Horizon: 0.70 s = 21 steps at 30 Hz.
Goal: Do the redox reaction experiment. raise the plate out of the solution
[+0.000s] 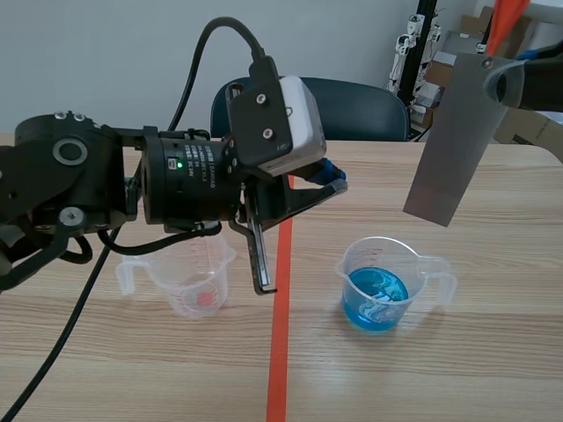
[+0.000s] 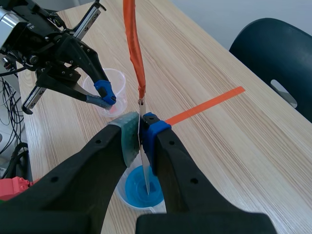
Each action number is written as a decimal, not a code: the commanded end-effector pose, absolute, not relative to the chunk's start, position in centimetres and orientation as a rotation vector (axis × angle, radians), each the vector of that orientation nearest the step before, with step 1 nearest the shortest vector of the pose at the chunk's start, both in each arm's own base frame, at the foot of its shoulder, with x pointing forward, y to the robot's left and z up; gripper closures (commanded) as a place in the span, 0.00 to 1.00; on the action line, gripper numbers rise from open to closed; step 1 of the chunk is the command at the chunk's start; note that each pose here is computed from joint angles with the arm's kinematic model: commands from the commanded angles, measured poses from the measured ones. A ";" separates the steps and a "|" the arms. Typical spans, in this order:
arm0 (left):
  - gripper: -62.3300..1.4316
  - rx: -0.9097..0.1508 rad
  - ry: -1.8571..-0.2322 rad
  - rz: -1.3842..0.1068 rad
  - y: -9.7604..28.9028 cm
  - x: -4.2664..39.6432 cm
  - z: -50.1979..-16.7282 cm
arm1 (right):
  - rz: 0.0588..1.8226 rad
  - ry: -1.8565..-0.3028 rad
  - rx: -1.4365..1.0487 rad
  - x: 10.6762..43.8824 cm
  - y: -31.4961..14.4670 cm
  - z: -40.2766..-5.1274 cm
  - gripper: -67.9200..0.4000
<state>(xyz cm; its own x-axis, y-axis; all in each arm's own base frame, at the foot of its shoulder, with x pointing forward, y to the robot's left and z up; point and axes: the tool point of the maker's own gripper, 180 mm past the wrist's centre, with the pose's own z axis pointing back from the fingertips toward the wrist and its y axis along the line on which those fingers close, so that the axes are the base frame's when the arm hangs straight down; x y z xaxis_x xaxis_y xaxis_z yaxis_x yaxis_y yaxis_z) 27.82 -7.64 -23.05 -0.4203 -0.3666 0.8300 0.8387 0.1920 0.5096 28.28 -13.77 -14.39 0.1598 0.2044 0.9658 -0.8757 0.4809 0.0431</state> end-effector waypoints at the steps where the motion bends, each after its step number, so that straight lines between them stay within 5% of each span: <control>1: 0.93 -0.509 -1.455 -1.464 -8.4 27.6 -22.1 | 0.883 -1.210 0.730 28.8 -13.8 -12.6 0.99; 21: 0.93 -0.519 -1.451 -1.477 -8.7 27.4 -22.1 | 0.872 -1.233 0.746 28.8 -13.7 -12.1 0.99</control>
